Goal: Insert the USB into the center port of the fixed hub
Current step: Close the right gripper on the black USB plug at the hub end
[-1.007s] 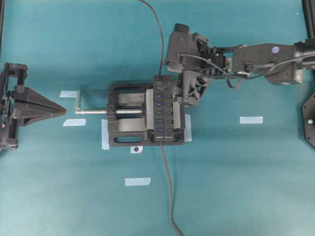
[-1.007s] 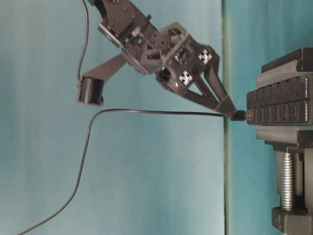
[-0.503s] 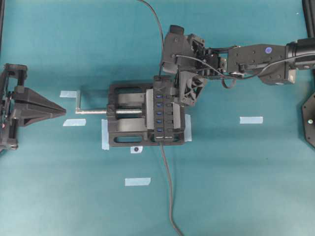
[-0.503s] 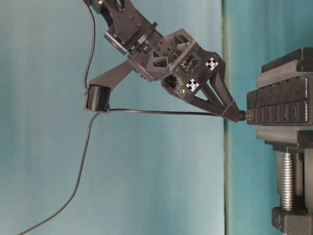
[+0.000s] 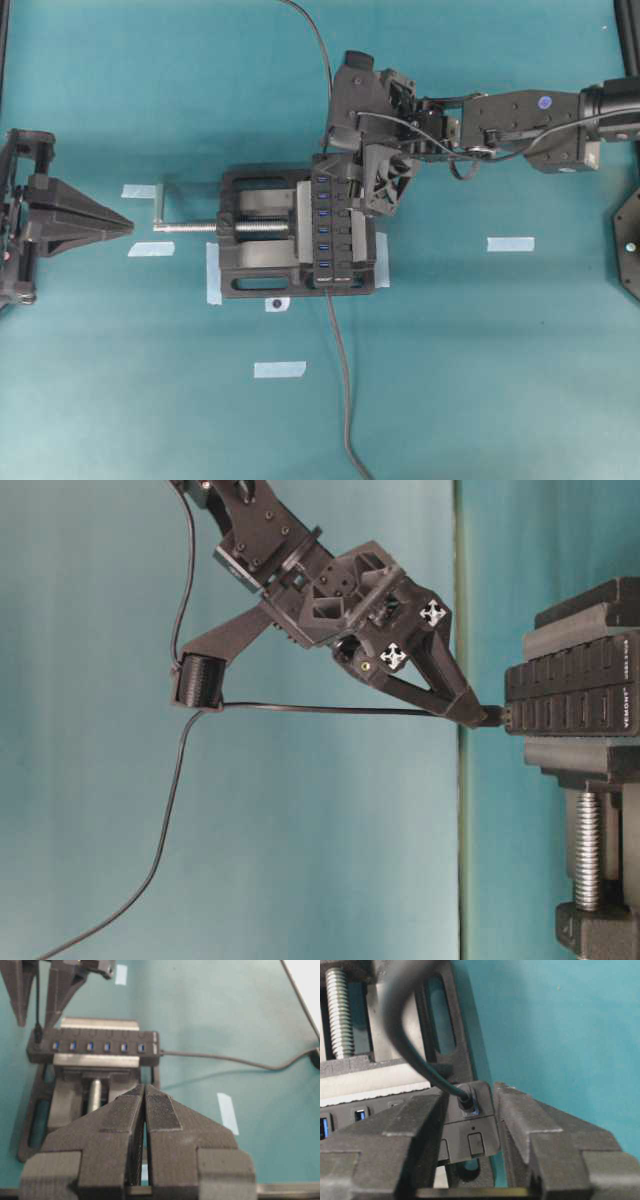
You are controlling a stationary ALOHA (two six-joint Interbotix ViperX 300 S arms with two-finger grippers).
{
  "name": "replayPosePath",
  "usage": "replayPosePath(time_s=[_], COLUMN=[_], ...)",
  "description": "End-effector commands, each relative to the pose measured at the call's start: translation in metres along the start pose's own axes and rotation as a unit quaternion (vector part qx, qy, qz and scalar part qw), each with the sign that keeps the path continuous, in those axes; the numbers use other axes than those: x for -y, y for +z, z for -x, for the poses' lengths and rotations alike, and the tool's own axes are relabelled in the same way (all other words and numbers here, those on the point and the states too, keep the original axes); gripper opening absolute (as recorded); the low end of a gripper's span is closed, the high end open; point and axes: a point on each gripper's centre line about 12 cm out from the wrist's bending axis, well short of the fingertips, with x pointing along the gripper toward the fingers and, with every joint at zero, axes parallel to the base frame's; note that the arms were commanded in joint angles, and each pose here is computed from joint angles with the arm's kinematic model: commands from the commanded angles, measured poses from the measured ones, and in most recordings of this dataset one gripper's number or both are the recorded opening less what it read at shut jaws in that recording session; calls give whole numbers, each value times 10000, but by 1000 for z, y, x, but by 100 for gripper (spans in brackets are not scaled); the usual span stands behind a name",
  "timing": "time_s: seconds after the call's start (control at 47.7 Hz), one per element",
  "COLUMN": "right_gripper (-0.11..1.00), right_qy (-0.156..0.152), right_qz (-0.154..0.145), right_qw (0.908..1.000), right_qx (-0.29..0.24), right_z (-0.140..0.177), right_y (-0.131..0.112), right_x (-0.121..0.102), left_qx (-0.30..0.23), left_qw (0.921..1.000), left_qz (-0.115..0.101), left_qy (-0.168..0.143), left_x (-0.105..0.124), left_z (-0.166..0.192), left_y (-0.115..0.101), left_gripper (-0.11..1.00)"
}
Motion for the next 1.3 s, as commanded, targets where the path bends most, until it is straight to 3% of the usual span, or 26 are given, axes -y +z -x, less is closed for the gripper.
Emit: replayPosePath(time_s=[0.0,0.21,0.419,0.545,0.944,1.279], right_gripper=[42,38,17,10,9,8], right_qy=[7,45,72,81,72,-8], right_qz=[53,97,110,120,88,73], right_qw=[9998,9997,9996,9995,9996,9995], right_qx=[215,241,266,274,267,300], right_z=[4,5,4,5,8,26], right_y=[13,15,16,17,18,38], right_x=[-1,-5,-8,-9,-8,-5], left_qx=[115,176,238,215,215,123], left_qw=[9999,9998,9997,9998,9998,9999], left_qz=[-13,-52,-44,-36,-6,10], left_qy=[-1,-5,-9,-8,-8,-2], left_x=[0,0,0,0,0,0], left_z=[0,2,7,6,6,2], left_y=[8,9,8,7,8,6], left_gripper=[1,1,1,1,1,1])
